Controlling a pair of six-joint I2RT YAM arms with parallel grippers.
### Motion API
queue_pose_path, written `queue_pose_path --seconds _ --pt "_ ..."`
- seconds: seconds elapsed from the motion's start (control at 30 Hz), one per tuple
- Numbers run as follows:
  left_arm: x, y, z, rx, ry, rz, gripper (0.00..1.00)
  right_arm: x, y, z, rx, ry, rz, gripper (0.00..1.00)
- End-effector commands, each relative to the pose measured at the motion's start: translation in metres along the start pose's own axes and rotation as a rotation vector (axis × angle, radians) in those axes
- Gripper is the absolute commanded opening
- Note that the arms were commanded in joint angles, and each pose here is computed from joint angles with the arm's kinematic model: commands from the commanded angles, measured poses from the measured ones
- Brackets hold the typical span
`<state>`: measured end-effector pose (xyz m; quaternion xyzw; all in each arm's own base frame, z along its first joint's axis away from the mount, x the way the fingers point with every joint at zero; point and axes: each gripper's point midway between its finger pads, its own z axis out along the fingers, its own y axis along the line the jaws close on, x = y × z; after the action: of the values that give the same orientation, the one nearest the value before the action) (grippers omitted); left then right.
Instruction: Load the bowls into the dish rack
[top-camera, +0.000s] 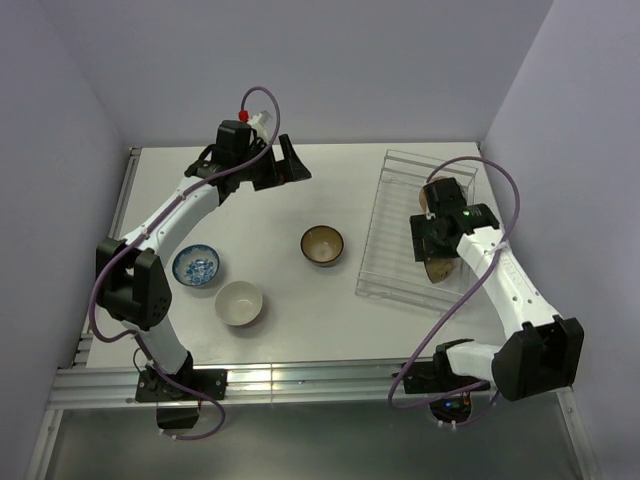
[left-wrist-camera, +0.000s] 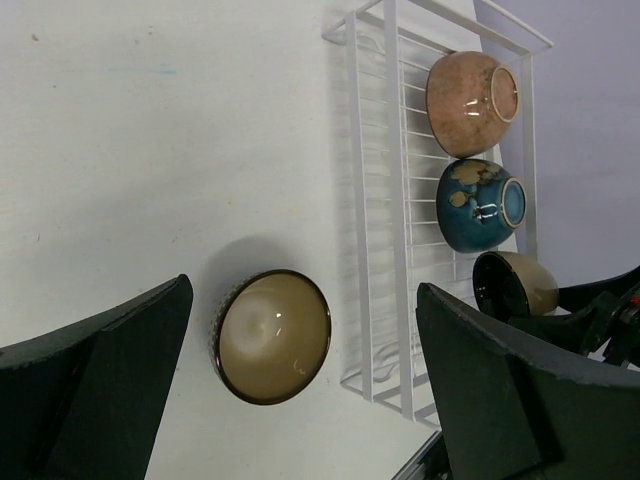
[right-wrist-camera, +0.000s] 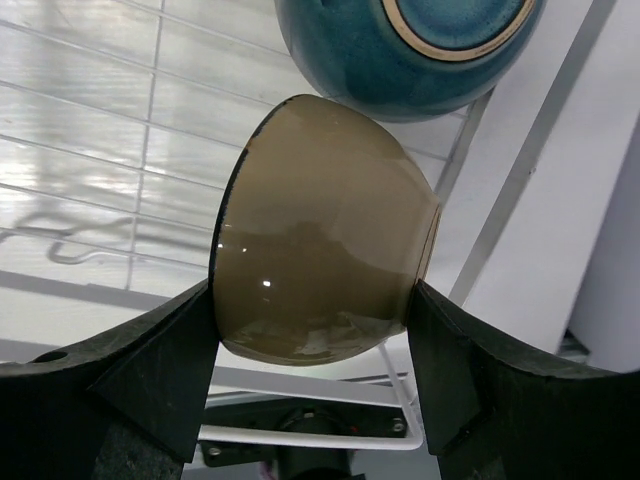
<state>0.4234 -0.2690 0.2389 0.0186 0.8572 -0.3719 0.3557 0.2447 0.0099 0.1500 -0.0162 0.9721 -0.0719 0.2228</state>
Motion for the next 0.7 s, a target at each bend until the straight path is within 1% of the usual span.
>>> queue_pose_path --seconds 0.0,0.13,0.17,0.37,0.6,0.67 --pt "-0.022 -0.010 -0.020 -0.008 -0.069 0.032 1.00 -0.011 -0.017 0.000 0.143 -0.038 -0.071 0.00" --pt "-0.026 -0.005 -0.023 -0.026 -0.085 0.039 1.00 -0.009 -0.017 0.003 0.209 -0.045 -0.141 0.00" --pt "-0.027 -0.004 -0.025 -0.030 -0.090 0.041 1.00 -0.010 -0.019 0.002 0.224 -0.050 -0.181 0.00" --pt "-0.031 0.002 -0.025 -0.069 -0.092 0.060 0.99 -0.001 -0.016 0.009 0.236 -0.015 -0.260 0.00" --pt "-0.035 0.005 -0.028 -0.089 -0.103 0.063 1.00 0.007 -0.012 0.018 0.241 0.018 -0.301 0.00" --pt "-0.037 0.006 -0.029 -0.094 -0.110 0.059 1.00 0.012 -0.014 0.024 0.259 0.047 -0.316 0.00"
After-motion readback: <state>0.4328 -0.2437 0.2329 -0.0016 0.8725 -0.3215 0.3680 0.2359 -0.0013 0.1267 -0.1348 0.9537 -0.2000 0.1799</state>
